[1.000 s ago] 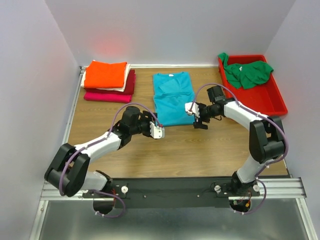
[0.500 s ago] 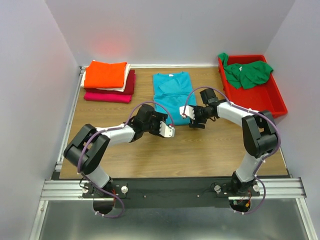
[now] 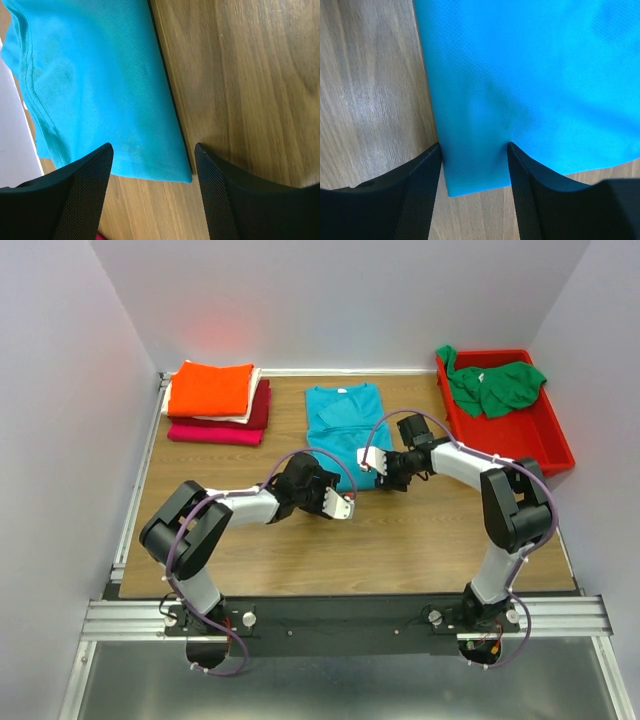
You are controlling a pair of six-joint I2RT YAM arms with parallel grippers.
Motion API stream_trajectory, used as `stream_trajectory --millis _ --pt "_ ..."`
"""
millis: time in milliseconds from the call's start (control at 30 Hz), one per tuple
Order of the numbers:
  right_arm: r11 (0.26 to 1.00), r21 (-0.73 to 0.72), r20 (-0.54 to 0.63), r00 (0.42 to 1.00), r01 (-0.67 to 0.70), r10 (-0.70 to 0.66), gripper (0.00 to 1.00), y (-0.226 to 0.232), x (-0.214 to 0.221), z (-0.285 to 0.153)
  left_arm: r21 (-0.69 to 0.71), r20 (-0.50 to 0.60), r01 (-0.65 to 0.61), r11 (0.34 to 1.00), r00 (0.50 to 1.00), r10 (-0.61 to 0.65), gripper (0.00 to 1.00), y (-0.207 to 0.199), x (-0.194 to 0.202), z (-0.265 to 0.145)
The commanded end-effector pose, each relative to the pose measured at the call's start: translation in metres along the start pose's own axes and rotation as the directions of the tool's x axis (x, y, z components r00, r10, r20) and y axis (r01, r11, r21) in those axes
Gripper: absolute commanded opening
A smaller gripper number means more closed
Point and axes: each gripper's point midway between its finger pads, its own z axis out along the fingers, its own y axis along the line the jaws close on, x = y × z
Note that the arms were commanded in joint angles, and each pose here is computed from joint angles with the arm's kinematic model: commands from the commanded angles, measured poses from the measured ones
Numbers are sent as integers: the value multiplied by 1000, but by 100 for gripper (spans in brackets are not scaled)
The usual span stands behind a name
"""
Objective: Fold and stack the t-shirts
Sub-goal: Fold the tshirt
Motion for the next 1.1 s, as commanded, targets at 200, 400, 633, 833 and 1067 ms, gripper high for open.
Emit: stream_trajectory --millis 200,400,633,833,1067 --pt "999 -9 -53 998 -31 30 56 3 12 9 71 -136 82 994 988 -72 62 -14 22 20" --pt "998 -7 -57 996 -65 64 42 1 13 12 92 -141 112 989 985 -98 33 -17 22 23" --pt "995 -23 -71 993 -100 99 0 11 17 10 86 -71 123 989 991 -117 4 -12 2 15" --pt "991 -45 -49 991 -123 121 0 25 7 -6 73 6 96 993 995 -97 0 -6 -27 -8" --pt "969 -201 -55 989 -147 139 0 92 -5 -41 181 106 87 980 989 -108 0 -47 -73 -32"
